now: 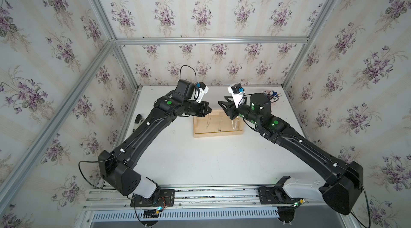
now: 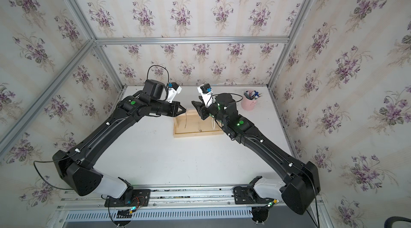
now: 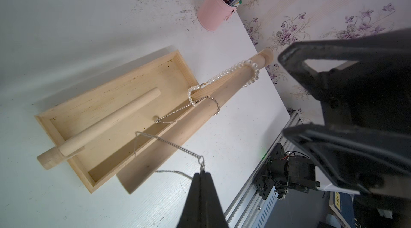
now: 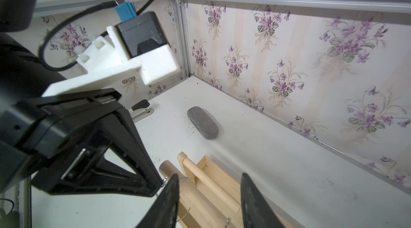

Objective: Hang the necklace on the jewelry display stand
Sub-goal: Hang the necklace on the stand.

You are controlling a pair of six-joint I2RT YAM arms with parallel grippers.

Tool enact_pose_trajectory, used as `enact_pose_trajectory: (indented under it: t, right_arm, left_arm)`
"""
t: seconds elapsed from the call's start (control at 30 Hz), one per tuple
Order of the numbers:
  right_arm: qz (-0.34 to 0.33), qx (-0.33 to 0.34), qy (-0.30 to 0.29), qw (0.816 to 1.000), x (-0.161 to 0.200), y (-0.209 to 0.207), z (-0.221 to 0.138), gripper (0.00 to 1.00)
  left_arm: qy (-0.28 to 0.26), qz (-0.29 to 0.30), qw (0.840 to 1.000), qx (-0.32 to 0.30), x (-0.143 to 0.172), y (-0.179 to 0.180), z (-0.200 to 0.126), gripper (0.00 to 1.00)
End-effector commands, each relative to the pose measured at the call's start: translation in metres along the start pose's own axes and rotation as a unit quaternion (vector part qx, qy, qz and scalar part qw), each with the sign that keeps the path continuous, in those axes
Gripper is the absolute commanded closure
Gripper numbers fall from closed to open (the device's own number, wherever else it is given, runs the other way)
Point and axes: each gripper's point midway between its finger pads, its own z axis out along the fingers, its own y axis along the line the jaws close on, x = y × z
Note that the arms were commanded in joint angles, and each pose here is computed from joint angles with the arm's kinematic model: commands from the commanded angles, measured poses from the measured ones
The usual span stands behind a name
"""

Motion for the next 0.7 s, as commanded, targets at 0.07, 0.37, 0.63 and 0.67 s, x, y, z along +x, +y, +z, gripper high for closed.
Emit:
enact_pose_trajectory:
  t: [0.07,0.37,0.63,0.67]
  right_arm:
    - [0.009,0.025,-0.021,0.999,-0.006,-0.007,-0.016,0.55]
    - [0.015,0.025,-0.012,1.0,0.004,-0.006,-0.018,0.54]
    - [0.016,0.025,-0.017,0.999,0.002,-0.006,-0.021,0.54]
    - [0.016,0.025,-0.017,0.999,0.002,-0.006,-0.021,0.54]
  left_arm:
    - [0.001,0.004,1.0,0.001,-0.003,-0.002,-0.002,1.0]
    - [0.024,-0.01,1.0,-0.012,0.01,0.01,0.012,0.99]
    - [0.018,-0.001,0.999,-0.028,-0.003,0.012,0.012,0.98]
    - [0.018,-0.001,0.999,-0.031,-0.004,0.013,0.012,0.98]
